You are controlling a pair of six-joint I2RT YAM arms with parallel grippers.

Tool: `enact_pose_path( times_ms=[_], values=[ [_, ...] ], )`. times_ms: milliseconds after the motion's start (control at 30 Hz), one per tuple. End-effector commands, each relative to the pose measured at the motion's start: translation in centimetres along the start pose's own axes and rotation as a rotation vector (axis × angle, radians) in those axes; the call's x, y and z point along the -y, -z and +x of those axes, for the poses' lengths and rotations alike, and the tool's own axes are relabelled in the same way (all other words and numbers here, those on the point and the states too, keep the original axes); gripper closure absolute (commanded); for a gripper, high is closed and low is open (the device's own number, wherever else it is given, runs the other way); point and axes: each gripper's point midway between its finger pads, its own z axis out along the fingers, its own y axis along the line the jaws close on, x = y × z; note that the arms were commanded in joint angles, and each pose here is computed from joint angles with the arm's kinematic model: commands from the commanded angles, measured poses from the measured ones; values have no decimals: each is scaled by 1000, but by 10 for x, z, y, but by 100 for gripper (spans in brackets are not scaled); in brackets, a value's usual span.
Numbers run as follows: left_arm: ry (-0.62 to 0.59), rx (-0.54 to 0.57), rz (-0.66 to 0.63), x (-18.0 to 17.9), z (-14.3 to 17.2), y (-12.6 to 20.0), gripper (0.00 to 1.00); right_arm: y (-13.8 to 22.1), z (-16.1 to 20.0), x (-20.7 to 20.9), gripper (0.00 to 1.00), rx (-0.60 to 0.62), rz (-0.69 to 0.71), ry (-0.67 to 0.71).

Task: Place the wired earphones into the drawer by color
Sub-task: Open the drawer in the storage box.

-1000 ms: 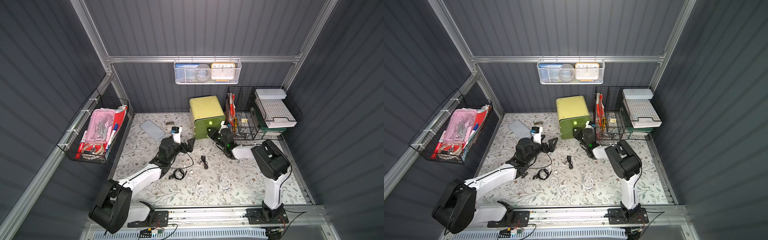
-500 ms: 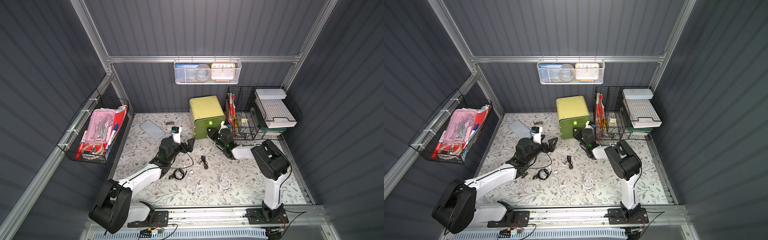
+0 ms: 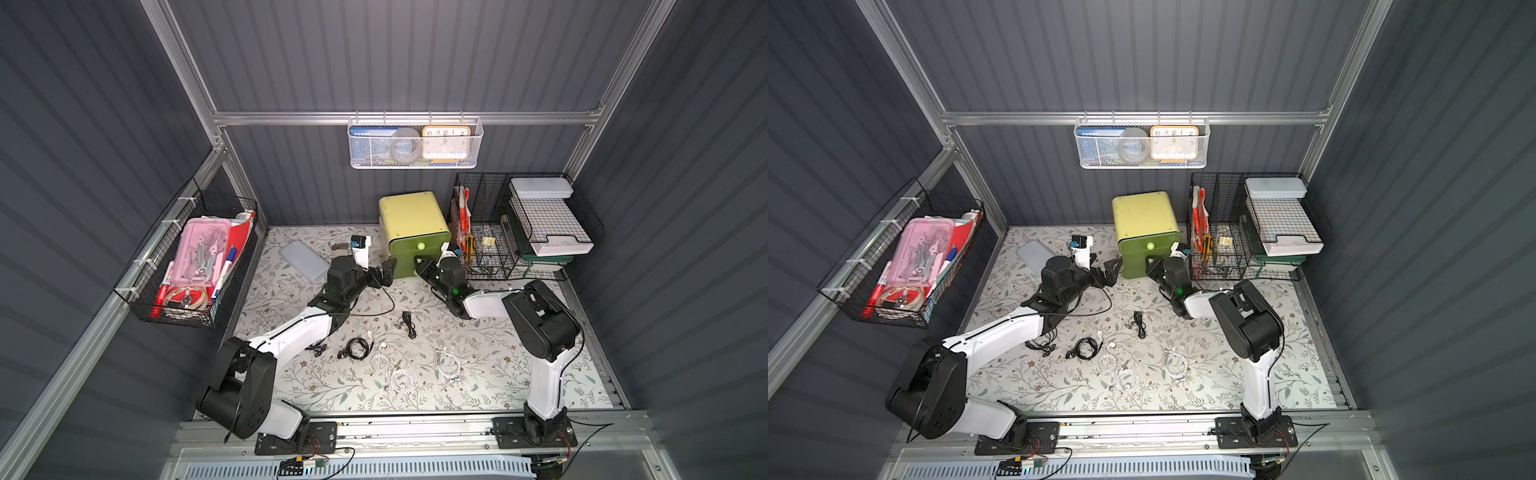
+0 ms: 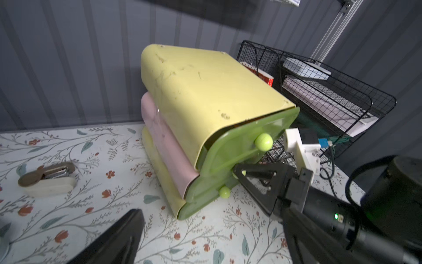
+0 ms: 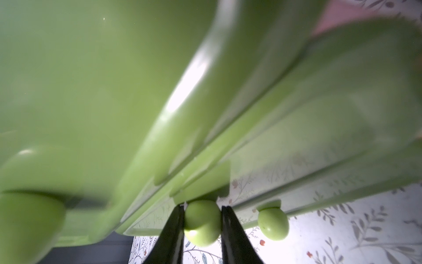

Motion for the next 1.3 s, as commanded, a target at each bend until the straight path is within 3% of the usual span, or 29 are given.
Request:
enact_pose_path(
  times_ms=[0,467,1267],
  values=[
    [-4,-36,-31,-6,3,-17,1,3,-4,-9,72,12,-4,9],
    [-2,-115,-100,-24,18,-62,1,3,-4,-10,73,8,-7,9],
    [38,-101,-142,-43,11,-79,1,19,5,-7,73,-12,7,11]
  ],
)
